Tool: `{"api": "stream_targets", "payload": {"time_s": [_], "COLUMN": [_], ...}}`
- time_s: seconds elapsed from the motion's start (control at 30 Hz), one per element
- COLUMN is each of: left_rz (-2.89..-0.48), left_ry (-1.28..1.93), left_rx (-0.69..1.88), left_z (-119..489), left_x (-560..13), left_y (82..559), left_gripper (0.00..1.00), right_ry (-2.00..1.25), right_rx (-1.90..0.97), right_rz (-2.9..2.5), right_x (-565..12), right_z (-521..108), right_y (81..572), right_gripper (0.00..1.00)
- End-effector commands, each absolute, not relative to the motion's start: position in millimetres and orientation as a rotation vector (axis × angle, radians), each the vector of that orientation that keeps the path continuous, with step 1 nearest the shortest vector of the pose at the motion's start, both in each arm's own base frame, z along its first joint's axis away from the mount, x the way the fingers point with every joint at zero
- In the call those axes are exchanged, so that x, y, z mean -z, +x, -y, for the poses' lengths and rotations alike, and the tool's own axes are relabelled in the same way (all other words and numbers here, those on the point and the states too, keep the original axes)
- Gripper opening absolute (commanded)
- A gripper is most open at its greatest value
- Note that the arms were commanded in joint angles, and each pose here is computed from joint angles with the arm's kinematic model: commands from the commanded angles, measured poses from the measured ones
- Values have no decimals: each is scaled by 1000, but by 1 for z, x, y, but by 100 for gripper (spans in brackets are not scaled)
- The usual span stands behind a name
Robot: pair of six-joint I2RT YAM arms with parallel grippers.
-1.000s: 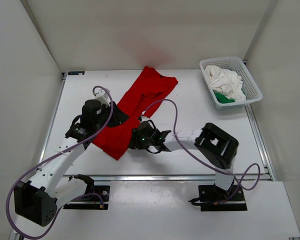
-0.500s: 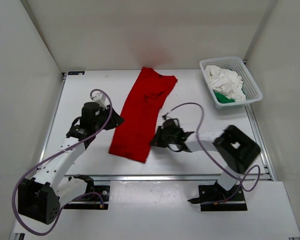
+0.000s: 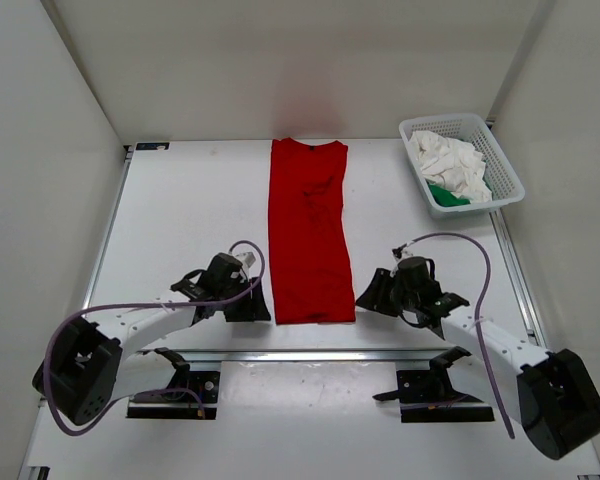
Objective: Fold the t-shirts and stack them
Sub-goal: Rotate the tshirt 90 degrees, then grab the bottom of the folded rectangular tshirt with both arms
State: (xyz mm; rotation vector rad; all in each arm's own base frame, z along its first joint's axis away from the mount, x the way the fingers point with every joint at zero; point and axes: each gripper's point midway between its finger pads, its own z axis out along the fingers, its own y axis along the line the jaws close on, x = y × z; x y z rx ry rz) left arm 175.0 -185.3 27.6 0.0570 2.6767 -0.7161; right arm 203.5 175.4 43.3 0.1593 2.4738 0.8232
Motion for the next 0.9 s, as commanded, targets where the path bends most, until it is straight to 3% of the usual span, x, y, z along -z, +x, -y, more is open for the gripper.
{"api": "stream_targets", "payload": {"time_s": [0.0, 0.3, 0.53, 0.7, 0.87], "left_rz": [-2662, -2616, -2674, -2667, -2692], "left_ry": [133, -18, -9, 12, 64], "left_rx": [835, 890, 877, 891, 850], "left_z": [213, 218, 228, 231, 230], "left_x": [-33, -29, -10, -12, -9], "left_y": [161, 174, 168, 168, 162], "left_gripper": [62, 62, 56, 34, 4], "right_ry": [222, 200, 209, 180, 148], "right_rx": [-814, -922, -966, -973, -950], "right_rz": [-2498, -2556, -2540, -2526, -2547], "right_x": [-32, -16, -15, -16, -14], "right_z": [-167, -188, -192, -195, -195], "right_y": [183, 152, 153, 156, 148], "right_gripper": [39, 39, 27, 12, 0]}}
